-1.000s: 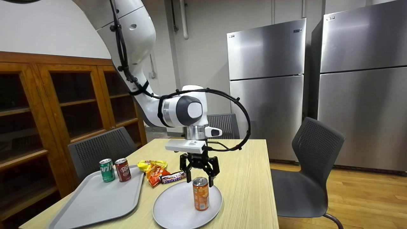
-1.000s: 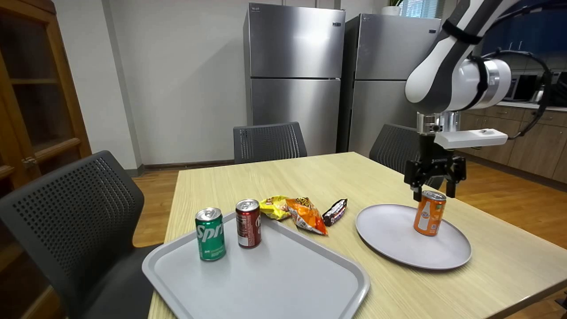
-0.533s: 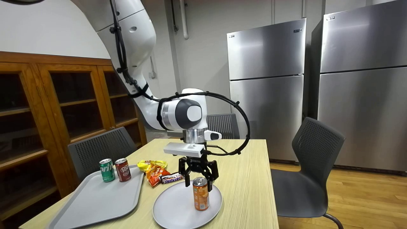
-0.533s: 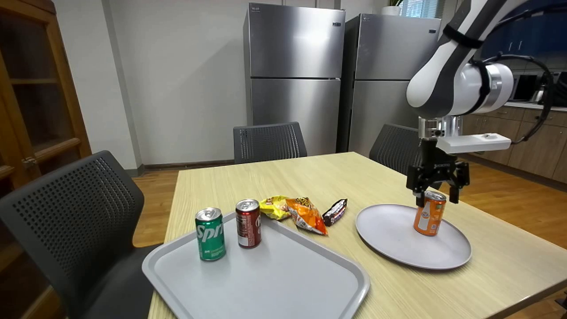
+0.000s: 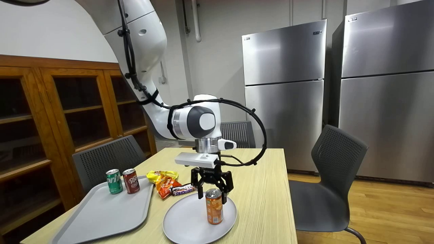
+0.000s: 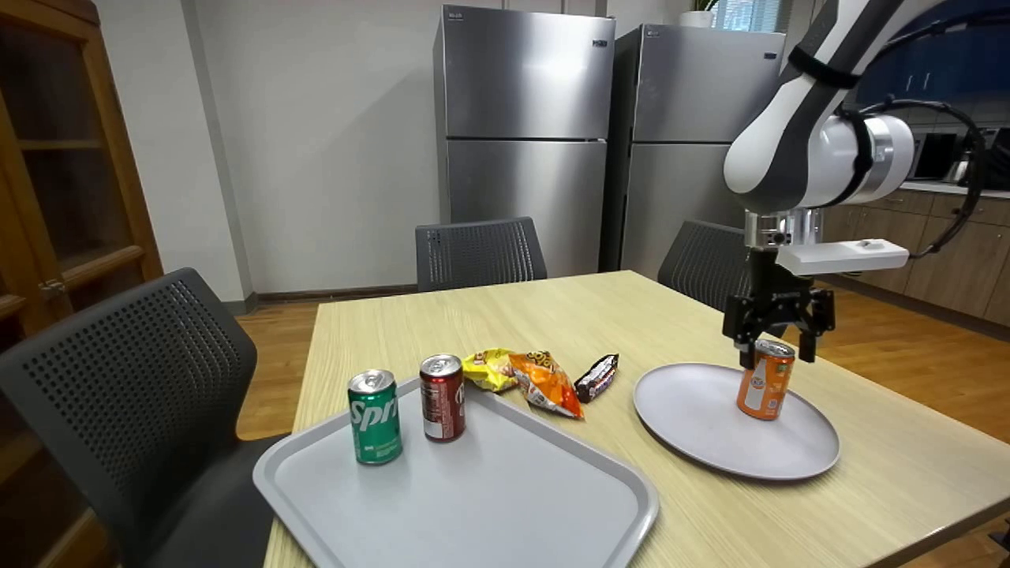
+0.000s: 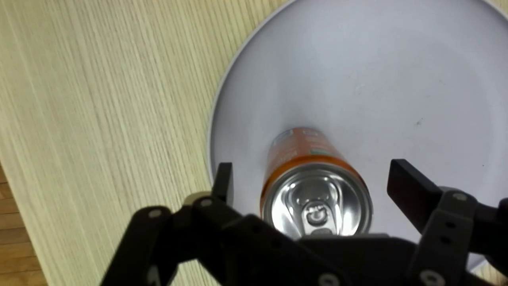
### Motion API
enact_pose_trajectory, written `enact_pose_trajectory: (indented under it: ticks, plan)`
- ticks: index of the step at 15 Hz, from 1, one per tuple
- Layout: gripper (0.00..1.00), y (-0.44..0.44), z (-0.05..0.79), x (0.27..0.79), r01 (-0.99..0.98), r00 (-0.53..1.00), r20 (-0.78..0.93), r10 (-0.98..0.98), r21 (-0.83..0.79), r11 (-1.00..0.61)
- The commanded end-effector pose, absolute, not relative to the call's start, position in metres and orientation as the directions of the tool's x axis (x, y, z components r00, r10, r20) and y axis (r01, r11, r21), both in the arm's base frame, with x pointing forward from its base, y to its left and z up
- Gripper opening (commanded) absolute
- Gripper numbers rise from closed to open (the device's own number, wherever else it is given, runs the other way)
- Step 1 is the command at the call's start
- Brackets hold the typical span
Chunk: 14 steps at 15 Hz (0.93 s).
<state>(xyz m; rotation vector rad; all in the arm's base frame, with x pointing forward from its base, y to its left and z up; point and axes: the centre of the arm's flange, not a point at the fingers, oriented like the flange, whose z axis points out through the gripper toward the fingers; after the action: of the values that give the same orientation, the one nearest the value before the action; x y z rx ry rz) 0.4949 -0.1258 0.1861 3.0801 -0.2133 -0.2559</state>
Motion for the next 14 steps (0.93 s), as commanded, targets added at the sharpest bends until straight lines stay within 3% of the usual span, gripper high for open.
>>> enact_pose_trajectory:
  ticks: [1,7,8,9,12,14]
  plan:
    - [1.0,-0.1243,0.1877,0.4989,-0.148,0.978,-0.143,-0.155,0.059,-0.987]
    - [1.0,-0.1256,0.1882,0.5025,-0.154,0.978,-0.136,-0.16,0.058,-0.986]
    - [0.75,-0.1255,0.1883,0.5028,-0.152,0.978,-0.134,-0.158,0.057,-0.987]
    - [0.74,-0.1254,0.1885,0.503,-0.152,0.978,-0.134,-0.158,0.057,-0.987]
    - [0.49,-0.1245,0.1891,0.5021,-0.15,0.979,-0.131,-0.157,0.06,-0.987]
    - [0.38,-0.1222,0.1918,0.5012,-0.149,0.98,-0.125,-0.155,0.063,-0.987]
